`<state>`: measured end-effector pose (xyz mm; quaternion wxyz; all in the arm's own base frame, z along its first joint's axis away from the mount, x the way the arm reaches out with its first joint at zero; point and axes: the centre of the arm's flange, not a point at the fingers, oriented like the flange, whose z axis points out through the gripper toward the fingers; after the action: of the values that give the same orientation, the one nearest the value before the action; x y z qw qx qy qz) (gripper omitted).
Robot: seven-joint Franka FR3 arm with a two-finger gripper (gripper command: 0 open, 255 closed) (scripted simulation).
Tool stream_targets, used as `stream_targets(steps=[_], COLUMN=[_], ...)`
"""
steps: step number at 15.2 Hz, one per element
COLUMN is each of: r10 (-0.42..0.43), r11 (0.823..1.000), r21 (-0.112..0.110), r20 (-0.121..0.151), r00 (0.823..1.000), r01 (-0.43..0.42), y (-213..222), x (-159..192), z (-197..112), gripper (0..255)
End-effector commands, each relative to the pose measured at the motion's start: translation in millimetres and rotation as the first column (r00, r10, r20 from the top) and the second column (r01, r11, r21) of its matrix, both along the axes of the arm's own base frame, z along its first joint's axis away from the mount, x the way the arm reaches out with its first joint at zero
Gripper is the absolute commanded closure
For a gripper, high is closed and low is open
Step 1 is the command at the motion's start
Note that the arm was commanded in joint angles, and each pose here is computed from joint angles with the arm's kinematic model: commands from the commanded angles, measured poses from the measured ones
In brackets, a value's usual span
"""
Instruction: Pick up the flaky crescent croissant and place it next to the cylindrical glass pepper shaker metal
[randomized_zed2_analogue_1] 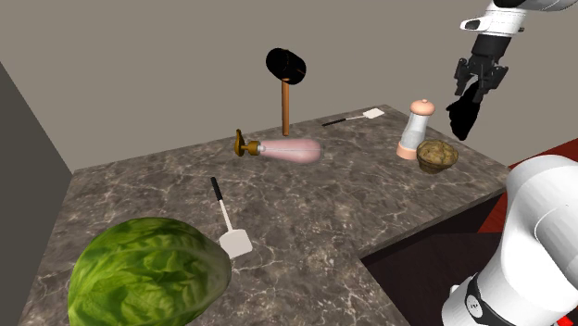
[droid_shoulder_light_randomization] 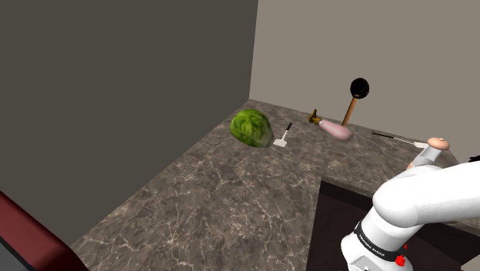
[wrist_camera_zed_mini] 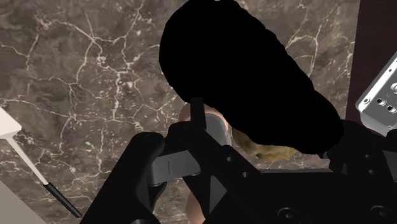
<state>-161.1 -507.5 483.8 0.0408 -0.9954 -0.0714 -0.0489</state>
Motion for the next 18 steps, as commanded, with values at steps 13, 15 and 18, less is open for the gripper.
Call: stream_targets(steps=[13,15,18], r10=[0.0,0.0,0.0], r11=[1.0,1.0,1.0], r21=[-0.001,-0.001,-0.001], r20=[0.0,0.0,0.0], r00=[1.0,1.0,1.0], r01=[0.0,0.0,0.0], y=[1,1,1], x=[0,0,0], z=[-74,-84,-100], gripper=[255,255,255])
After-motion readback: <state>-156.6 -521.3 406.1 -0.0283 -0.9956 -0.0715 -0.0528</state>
